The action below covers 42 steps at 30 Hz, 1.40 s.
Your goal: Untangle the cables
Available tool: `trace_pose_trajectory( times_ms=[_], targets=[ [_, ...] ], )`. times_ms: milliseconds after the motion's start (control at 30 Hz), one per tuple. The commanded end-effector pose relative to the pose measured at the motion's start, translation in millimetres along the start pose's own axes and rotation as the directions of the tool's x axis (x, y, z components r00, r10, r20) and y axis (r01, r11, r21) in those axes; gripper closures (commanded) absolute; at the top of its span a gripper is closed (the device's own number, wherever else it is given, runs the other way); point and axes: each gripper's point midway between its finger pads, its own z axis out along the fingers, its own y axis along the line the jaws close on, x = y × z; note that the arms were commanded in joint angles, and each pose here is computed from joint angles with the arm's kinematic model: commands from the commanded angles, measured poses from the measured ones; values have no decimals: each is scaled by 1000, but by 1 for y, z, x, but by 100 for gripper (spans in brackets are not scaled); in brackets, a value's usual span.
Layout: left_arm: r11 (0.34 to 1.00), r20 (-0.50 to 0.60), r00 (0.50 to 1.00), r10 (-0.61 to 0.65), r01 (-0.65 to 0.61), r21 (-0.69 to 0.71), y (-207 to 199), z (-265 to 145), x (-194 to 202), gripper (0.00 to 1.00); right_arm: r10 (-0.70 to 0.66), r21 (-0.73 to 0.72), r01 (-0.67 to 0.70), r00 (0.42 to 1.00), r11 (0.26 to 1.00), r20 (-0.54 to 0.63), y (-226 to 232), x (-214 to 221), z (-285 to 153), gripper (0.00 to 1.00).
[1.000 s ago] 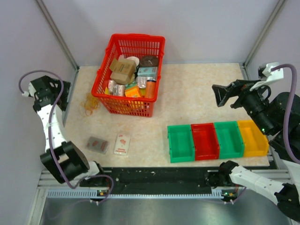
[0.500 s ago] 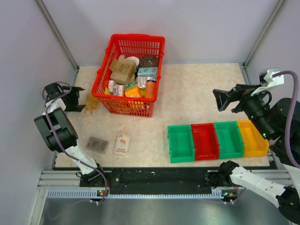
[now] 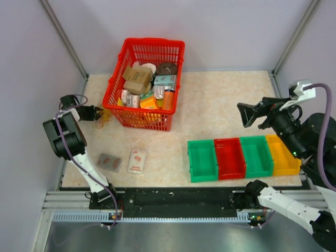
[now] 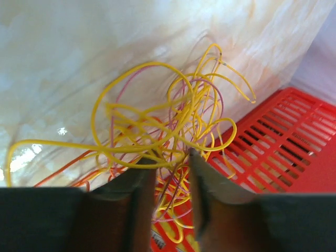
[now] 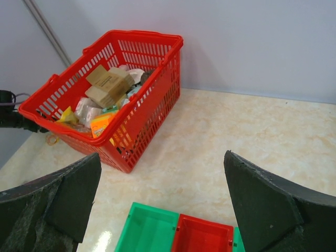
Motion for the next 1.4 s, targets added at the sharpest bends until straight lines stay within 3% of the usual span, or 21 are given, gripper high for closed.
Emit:
trace_pose_trajectory(
  times_ms=[0, 100, 233, 367, 467, 500, 567, 633, 733, 867, 933, 1033, 1100, 1167, 1300, 1367],
  targets=[
    [986, 60, 992, 115, -122, 111, -35, -20, -6, 76, 16, 7, -16, 999, 1000, -40, 2, 19, 12, 1],
    [968, 132, 973, 189, -207, 142, -54, -55, -4, 100, 11, 23, -8, 991, 1000, -131, 4, 49, 29, 2],
    [936, 266, 932, 248, -301, 183, -87, -115, 0, 100, 3, 6, -2, 976, 1000, -219, 12, 77, 46, 4],
    [886, 467, 832, 298, -424, 190, -127, -197, 2, 100, -1, -13, -3, 967, 1000, -253, 18, 87, 52, 4],
    [809, 538, 756, 374, -549, 209, -162, -252, 29, 100, -3, -9, 0, 964, 1000, -265, 18, 92, 55, 4],
    [768, 556, 721, 415, -604, 211, -175, -274, 45, 100, -2, -9, 0, 963, 1000, -270, 18, 94, 56, 4],
    [670, 600, 601, 527, -729, 142, -181, -307, 84, 100, -2, -17, -3, 960, 1000, -280, 20, 98, 58, 4],
    [515, 617, 517, 593, -833, 204, -181, -328, 143, 100, -6, -27, -2, 954, 1000, -299, 23, 106, 62, 4],
    [289, 622, 465, 630, -884, 367, -156, -361, 211, 100, -18, -64, -4, 943, 998, -331, 30, 119, 67, 4],
    [100, 586, 358, 728, -900, 425, -108, -380, 257, 100, -48, -151, -12, 921, 988, -386, 46, 138, 72, 4],
    [41, 571, 323, 755, -892, 451, -86, -388, 270, 100, -57, -209, -32, 912, 977, -406, 57, 148, 73, 5],
    [27, 506, 299, 809, -878, 477, -49, -375, 279, 100, -60, -309, -79, 907, 948, -417, 77, 161, 73, 6],
    [36, 395, 309, 865, -824, 566, -20, -358, 295, 100, -52, -362, -115, 906, 925, -420, 91, 168, 72, 6],
    [72, 305, 330, 893, -775, 628, 4, -342, 307, 100, -46, -406, -143, 906, 902, -420, 106, 174, 70, 6],
    [104, 238, 332, 913, -754, 649, 42, -325, 314, 100, -76, -474, -153, 900, 867, -429, 133, 196, 60, 6],
    [157, 158, 350, 923, -719, 677, 59, -308, 320, 100, -89, -492, -158, 893, 856, -442, 143, 211, 59, 6]
  ],
)
